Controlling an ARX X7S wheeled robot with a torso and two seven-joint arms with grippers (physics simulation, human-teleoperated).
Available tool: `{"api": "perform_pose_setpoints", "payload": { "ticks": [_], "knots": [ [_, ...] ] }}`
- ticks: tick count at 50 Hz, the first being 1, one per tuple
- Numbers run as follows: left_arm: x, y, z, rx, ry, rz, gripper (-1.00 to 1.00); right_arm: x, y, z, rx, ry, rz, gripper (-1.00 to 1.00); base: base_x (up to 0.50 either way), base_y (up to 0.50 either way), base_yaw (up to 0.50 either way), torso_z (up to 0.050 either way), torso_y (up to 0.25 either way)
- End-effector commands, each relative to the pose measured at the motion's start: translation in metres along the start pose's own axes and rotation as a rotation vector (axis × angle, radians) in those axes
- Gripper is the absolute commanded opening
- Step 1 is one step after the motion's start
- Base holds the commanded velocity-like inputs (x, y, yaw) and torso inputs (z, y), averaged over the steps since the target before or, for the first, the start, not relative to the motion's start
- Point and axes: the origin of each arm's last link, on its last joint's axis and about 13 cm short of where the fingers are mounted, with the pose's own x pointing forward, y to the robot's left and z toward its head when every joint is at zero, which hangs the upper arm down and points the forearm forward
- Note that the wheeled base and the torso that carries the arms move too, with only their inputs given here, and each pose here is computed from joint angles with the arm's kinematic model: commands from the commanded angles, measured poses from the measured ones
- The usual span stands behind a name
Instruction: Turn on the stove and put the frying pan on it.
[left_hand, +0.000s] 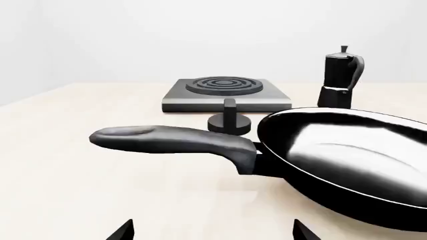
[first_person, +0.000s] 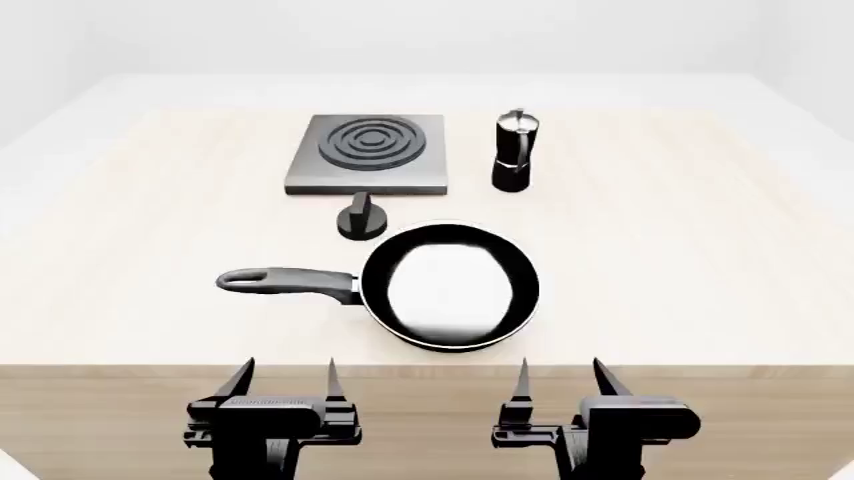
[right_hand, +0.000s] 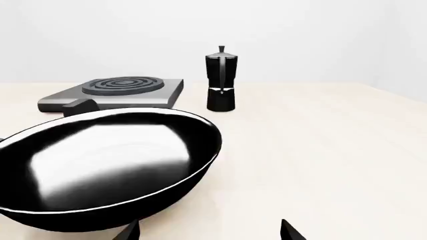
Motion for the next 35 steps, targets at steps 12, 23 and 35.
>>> {"api": "perform_pose_setpoints", "payload": {
  "ticks": [12,23,35],
  "knots": [
    [-0.002,-0.001,-0.001,0.028,0.009,0.01,1.0,0.0,0.002,-0.003,-0.02,0.036,0.0,1.0,0.0,0.0,0.0,0.0,0.0],
    [0.025,0.0,0.137,0.101,-0.148,0.016,1.0,0.025,0.004,0.143,-0.025,-0.098,0.057,1.0,0.0,0.0,0.0,0.0,0.0],
    [0.029,0.004,0.134,0.088,-0.174,0.052,1.0,0.03,0.001,0.134,-0.009,-0.111,0.012,1.0,0.0,0.0,0.0,0.0,0.0]
  ]
}}
